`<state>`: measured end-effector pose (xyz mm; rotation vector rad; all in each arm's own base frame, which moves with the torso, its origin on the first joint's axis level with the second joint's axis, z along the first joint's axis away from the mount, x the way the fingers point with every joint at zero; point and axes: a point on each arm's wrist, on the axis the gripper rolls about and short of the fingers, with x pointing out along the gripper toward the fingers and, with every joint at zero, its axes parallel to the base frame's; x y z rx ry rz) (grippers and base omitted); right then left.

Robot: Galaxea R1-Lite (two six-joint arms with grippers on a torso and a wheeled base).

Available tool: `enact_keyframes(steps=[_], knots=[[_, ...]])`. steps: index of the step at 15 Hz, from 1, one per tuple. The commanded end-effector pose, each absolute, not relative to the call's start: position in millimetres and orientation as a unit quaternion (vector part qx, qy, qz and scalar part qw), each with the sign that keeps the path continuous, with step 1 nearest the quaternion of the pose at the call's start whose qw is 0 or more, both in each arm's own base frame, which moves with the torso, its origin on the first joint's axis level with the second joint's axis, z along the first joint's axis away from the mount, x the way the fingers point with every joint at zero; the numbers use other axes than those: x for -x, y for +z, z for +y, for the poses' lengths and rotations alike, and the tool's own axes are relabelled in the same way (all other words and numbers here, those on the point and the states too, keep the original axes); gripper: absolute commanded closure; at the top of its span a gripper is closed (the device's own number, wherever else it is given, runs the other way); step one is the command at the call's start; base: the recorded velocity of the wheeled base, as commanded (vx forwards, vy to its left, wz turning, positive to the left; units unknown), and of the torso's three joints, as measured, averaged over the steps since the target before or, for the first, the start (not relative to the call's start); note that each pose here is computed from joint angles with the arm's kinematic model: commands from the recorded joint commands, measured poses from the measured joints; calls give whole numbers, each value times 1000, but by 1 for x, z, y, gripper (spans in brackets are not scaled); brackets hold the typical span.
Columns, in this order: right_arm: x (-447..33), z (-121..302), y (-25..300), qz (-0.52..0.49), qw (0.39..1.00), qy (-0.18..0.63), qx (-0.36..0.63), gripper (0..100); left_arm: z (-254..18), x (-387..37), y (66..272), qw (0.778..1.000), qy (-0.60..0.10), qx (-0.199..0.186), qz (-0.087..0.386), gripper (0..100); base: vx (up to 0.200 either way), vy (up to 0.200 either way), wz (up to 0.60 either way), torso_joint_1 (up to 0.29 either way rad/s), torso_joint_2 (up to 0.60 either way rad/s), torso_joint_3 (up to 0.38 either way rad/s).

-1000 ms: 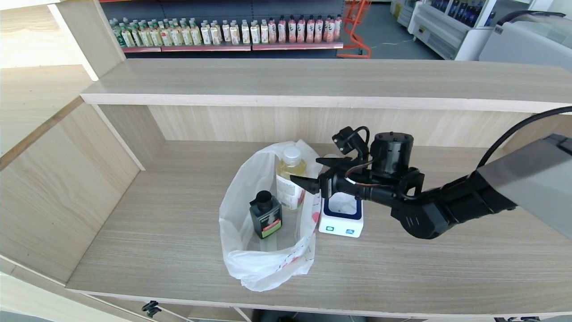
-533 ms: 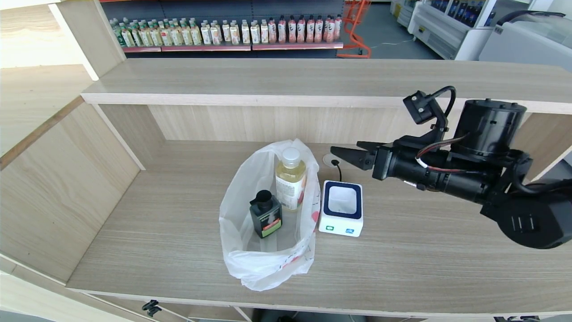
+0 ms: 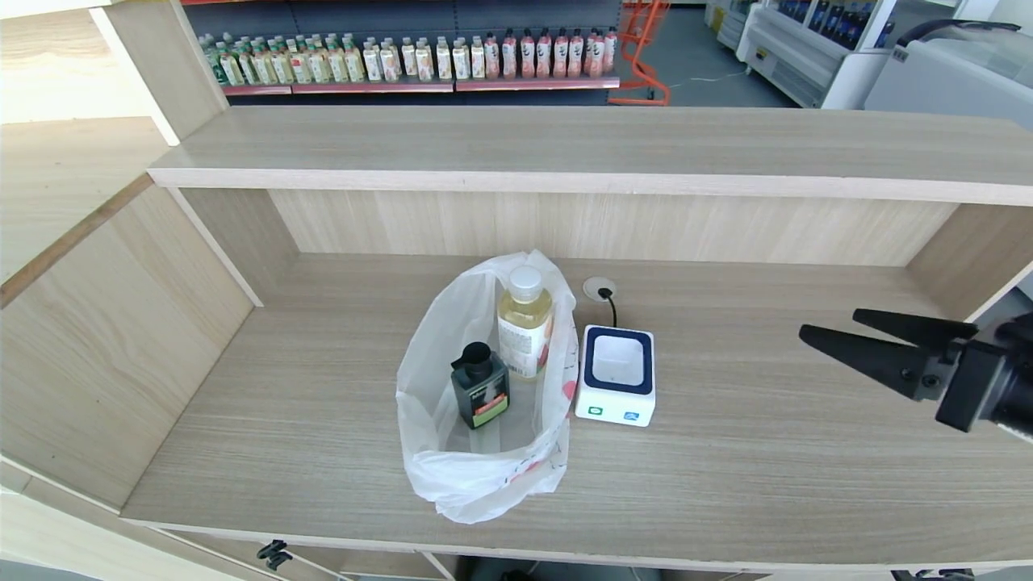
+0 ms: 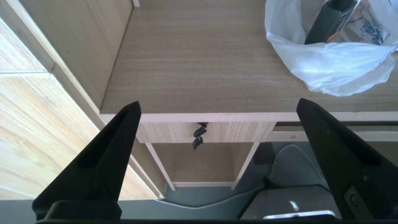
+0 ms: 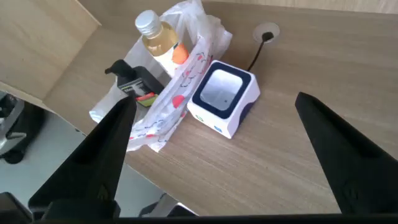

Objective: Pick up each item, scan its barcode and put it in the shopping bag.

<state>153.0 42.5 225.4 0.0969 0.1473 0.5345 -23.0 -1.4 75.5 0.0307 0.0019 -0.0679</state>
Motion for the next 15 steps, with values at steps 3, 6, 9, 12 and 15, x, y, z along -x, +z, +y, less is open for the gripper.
enact_keyframes(steps=[3,6,9,12,15], knots=[[-30,6,148,26,991,133,10,0,-1,23,75,999,-34,-15,2,0,0,0,0,0,0,0],[4,3,96,18,997,74,32,0,-1,23,75,999,-34,-15,2,0,0,0,0,0,0,0],[18,3,81,10,998,57,31,0,-1,23,75,999,-34,-15,2,0,0,0,0,0,0,0],[23,3,79,-18,998,54,28,0,-1,23,75,999,-34,-15,2,0,0,0,0,0,0,0],[22,2,79,-13,999,29,21,0,-1,23,75,999,-34,-15,2,0,0,0,0,0,0,0]])
